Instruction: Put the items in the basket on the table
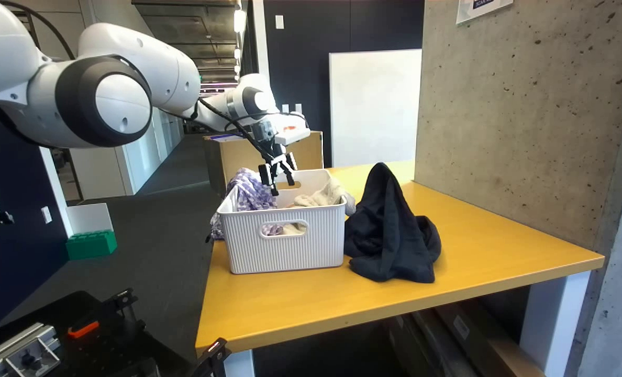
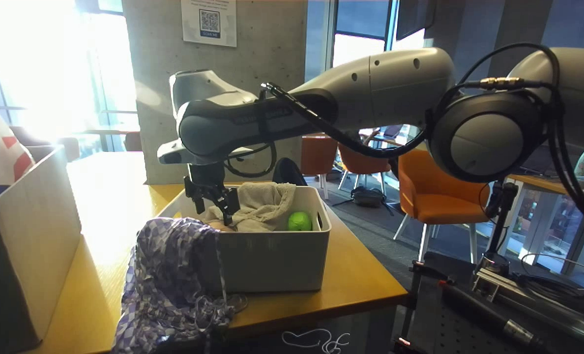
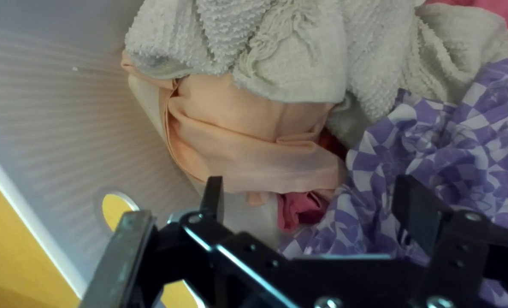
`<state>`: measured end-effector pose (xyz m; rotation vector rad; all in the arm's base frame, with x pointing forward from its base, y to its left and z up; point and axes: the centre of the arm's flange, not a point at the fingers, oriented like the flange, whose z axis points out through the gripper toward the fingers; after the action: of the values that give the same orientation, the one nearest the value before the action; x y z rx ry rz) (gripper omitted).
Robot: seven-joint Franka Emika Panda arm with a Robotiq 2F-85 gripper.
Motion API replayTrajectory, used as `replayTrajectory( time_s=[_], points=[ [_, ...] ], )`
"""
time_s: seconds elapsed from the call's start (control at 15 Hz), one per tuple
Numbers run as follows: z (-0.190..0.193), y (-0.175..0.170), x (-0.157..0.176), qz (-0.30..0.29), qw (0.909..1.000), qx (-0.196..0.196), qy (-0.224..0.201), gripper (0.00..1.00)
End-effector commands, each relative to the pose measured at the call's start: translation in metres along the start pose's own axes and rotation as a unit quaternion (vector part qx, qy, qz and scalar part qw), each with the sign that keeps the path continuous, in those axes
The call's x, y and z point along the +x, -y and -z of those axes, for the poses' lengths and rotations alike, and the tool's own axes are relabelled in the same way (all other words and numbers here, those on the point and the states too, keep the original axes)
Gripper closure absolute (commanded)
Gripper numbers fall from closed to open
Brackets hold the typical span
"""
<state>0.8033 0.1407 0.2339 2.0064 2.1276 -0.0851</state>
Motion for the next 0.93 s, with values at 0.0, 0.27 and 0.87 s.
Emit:
replayTrajectory(
  time_s=[0.0,0.27,0.87],
  points=[
    [-0.021,-0.073,-0.005,-0.007,0.9993,-0.004,-0.038,0.0],
    [-0.039,-0.074,-0.017,0.004,0.9989,-0.001,-0.047,0.0],
    [-0.069,-0.066,-0.019,0.071,0.9959,0.02,-0.053,0.0]
  ],
)
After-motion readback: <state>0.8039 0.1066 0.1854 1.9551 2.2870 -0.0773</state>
